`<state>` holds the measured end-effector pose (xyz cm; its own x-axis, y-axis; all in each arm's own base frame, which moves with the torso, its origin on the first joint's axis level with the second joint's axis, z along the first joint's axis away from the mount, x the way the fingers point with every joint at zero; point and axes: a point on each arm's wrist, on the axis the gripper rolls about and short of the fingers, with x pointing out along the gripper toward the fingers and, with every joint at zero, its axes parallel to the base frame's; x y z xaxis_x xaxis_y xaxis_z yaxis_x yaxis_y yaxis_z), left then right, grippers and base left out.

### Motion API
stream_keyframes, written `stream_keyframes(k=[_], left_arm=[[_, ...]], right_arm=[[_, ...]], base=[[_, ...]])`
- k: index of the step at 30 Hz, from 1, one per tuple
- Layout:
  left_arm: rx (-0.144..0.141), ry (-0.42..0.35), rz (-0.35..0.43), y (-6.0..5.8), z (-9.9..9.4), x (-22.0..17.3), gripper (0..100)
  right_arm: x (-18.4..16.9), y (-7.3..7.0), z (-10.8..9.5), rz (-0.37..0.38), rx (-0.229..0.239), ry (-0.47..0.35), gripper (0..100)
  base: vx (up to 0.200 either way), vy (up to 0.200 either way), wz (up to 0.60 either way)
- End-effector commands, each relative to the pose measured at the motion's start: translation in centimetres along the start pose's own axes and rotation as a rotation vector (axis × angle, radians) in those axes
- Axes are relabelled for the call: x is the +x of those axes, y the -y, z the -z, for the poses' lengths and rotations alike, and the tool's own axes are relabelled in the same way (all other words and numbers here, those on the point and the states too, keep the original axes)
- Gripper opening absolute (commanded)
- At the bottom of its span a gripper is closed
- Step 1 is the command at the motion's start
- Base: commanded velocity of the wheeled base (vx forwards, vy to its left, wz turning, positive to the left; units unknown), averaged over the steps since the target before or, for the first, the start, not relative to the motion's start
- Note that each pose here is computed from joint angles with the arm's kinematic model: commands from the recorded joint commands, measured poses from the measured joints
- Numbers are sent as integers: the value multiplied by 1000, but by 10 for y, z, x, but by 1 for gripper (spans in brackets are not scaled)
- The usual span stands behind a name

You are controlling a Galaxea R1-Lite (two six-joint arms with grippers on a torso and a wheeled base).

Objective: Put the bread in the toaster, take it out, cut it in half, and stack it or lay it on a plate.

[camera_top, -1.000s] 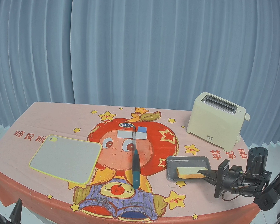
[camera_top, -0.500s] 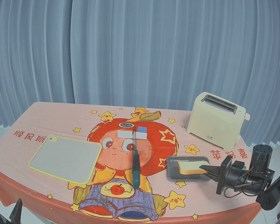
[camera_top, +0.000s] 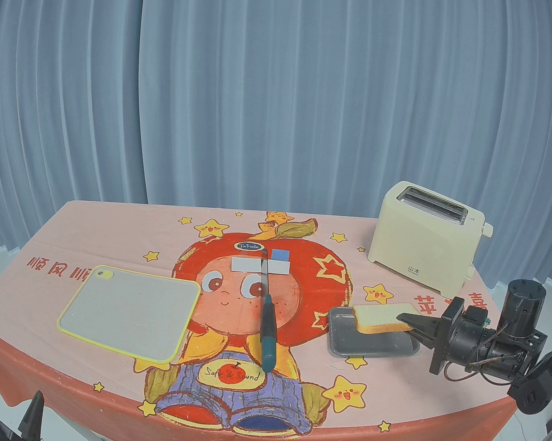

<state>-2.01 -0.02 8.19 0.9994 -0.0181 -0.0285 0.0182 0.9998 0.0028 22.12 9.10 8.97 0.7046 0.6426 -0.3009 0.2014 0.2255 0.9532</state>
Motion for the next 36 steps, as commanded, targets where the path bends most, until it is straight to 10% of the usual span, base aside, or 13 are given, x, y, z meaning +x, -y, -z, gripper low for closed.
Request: stream_keyframes(k=[1,13,36], left_arm=[[0,-18,0,0,5,1,100],[0,-18,0,0,5,1,100],[0,-18,0,0,5,1,100]], right_arm=[[-2,-8,0,-34,-18,2,0],[2,-7,-2,-83,-124,18,0],[21,-4,-10,-193,-169,37,0]], base=[[0,0,0],[0,0,0],[0,0,0]])
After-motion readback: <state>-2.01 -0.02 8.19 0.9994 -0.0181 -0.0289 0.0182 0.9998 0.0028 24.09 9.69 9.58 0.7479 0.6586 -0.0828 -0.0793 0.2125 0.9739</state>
